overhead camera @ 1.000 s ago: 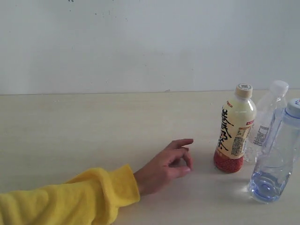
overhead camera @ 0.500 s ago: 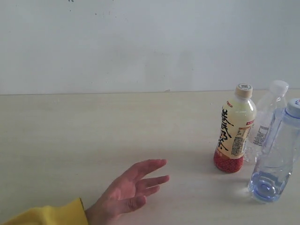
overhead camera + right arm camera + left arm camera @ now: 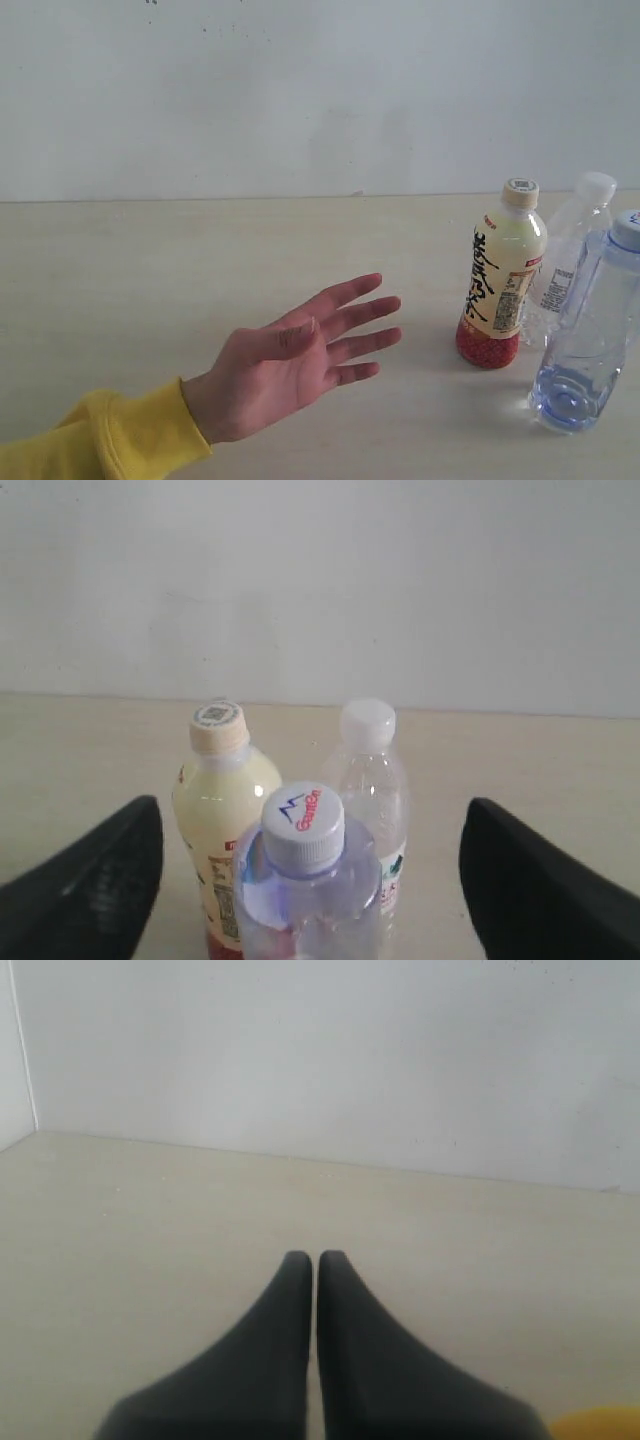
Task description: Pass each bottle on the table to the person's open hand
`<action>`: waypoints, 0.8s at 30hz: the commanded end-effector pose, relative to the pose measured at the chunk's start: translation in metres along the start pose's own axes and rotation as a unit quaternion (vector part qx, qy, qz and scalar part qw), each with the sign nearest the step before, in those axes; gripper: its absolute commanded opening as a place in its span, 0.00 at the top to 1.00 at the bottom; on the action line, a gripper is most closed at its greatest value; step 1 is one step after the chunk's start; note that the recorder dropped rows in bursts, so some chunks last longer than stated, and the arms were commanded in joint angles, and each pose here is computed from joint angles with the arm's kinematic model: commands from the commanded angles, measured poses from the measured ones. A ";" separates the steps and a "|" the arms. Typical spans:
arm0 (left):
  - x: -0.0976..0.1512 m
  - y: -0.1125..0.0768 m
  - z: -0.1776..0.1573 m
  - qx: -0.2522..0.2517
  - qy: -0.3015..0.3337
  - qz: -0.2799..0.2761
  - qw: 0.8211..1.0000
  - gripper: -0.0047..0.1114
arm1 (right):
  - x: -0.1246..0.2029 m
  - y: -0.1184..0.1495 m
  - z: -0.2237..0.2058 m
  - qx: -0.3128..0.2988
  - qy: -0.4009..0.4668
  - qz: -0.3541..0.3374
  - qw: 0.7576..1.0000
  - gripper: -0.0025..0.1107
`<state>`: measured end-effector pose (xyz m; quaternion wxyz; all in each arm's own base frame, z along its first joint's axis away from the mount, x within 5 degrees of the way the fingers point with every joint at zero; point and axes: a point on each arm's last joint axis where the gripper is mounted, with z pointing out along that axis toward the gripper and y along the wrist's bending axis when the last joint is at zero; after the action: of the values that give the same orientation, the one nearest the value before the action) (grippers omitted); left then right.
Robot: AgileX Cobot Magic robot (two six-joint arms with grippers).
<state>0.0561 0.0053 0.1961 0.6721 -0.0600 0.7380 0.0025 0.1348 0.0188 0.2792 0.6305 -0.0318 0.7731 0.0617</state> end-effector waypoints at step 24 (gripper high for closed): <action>-0.001 0.000 0.000 -0.001 -0.003 0.001 1.000 0.92 | 0.012 0.003 0.065 -0.017 -0.017 -0.042 0.999 0.33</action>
<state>0.0561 0.0053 0.1961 0.6721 -0.0600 0.7380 0.0025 0.1926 0.0300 0.2539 0.6398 -0.0670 0.7637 0.0549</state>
